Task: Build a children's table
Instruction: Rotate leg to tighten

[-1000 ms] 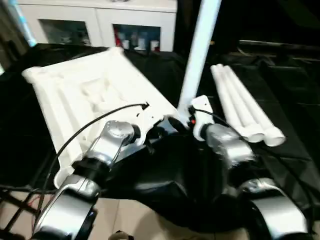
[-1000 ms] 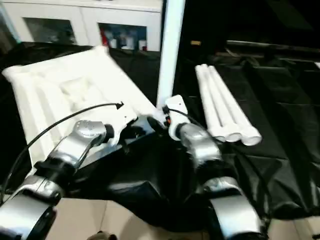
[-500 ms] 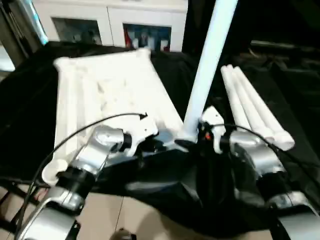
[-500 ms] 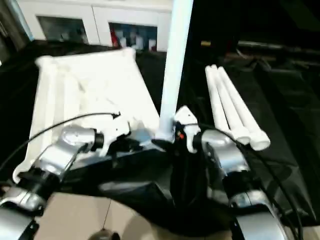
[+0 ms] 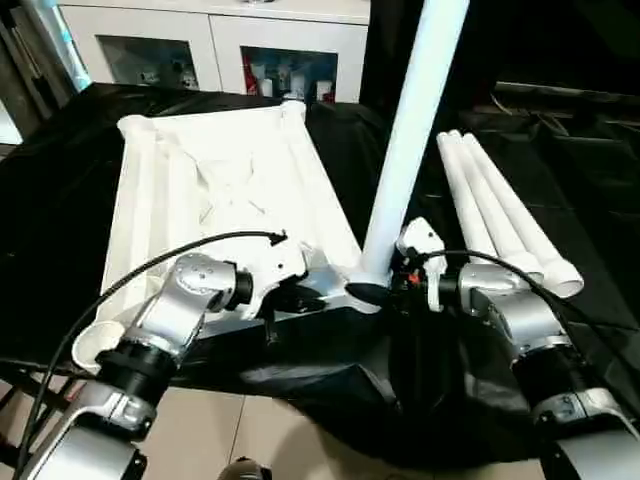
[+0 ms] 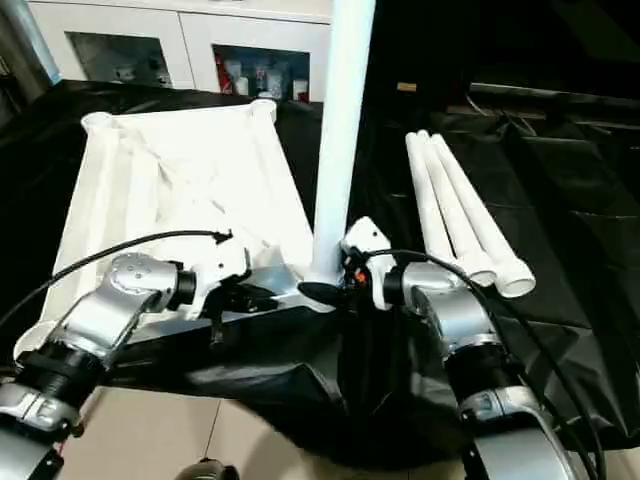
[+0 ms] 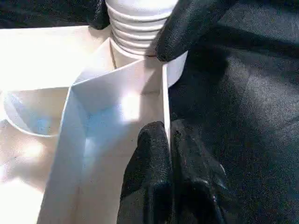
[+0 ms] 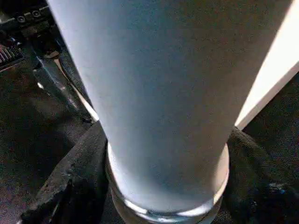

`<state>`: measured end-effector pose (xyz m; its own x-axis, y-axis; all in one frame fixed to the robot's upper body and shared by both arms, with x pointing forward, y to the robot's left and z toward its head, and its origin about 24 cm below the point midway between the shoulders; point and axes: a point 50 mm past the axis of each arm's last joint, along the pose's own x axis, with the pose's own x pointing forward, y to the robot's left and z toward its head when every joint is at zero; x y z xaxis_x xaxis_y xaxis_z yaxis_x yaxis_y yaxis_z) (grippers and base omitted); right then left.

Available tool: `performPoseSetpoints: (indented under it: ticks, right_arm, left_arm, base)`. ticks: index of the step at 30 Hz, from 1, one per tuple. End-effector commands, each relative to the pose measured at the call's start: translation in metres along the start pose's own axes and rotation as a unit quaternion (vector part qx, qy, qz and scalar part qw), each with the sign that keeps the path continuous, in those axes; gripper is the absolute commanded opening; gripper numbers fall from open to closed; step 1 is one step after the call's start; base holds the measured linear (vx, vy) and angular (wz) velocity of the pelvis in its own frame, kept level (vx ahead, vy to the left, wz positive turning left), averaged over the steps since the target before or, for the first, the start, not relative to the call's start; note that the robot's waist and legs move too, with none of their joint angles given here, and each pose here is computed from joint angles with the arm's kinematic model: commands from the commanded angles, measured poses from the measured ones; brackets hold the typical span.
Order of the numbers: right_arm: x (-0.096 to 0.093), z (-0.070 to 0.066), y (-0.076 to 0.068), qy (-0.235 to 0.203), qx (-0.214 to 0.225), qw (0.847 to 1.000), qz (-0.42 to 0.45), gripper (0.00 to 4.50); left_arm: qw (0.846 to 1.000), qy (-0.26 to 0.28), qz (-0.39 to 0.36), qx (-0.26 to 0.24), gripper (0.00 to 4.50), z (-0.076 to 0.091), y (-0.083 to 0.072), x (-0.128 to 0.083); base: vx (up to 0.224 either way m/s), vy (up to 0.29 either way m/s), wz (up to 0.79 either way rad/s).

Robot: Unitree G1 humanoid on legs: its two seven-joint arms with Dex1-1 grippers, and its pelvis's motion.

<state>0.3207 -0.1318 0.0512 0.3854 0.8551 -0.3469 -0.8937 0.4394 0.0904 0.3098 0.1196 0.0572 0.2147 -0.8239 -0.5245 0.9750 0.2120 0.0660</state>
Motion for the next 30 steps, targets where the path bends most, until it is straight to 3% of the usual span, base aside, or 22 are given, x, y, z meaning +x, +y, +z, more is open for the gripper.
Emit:
performPoseSetpoints:
  ticks: [1,4,11,15,18,20,24,30]
  right_arm:
    - [0.012,0.000,0.006,-0.010,0.012,1.000,-0.004,2.82]
    - [0.033,-0.009,-0.003,-0.013,0.083,0.986,-0.145,2.81]
    - [0.060,-0.005,-0.003,-0.035,0.156,0.954,-0.252,2.80]
    - [0.075,0.004,0.000,-0.041,0.124,0.950,-0.283,2.80]
    - [0.080,0.009,0.005,-0.058,0.128,0.958,-0.249,3.50]
    - [0.081,0.013,0.006,-0.072,0.139,0.961,-0.229,3.53]
    - [0.077,0.014,0.003,-0.065,0.107,0.967,-0.220,3.93]
    - [0.054,0.010,-0.003,-0.046,0.047,0.986,-0.154,3.93]
  left_arm:
    - [1.000,-0.028,-0.010,0.009,0.00,0.015,-0.005,0.015]
    - [0.995,-0.042,0.079,-0.039,0.00,0.026,0.013,0.028]
    - [0.986,-0.033,0.156,-0.056,0.00,0.039,0.028,0.040]
    - [0.985,-0.030,0.166,-0.048,0.00,0.043,0.030,0.047]
    - [0.986,-0.030,0.158,-0.036,0.00,0.043,0.027,0.048]
    - [0.988,-0.035,0.151,-0.026,0.00,0.044,0.025,0.048]
    - [0.991,-0.040,0.128,-0.015,0.00,0.041,0.022,0.047]
    - [0.996,-0.039,0.079,0.001,0.00,0.030,0.013,0.038]
  base:
    - [0.000,0.000,0.00]
    - [0.000,0.000,0.00]
    - [0.000,0.000,0.00]
    - [0.000,0.000,0.00]
    - [0.000,0.000,0.00]
    - [0.000,0.000,0.00]
    - [0.000,0.000,0.00]
    - [0.000,0.000,0.00]
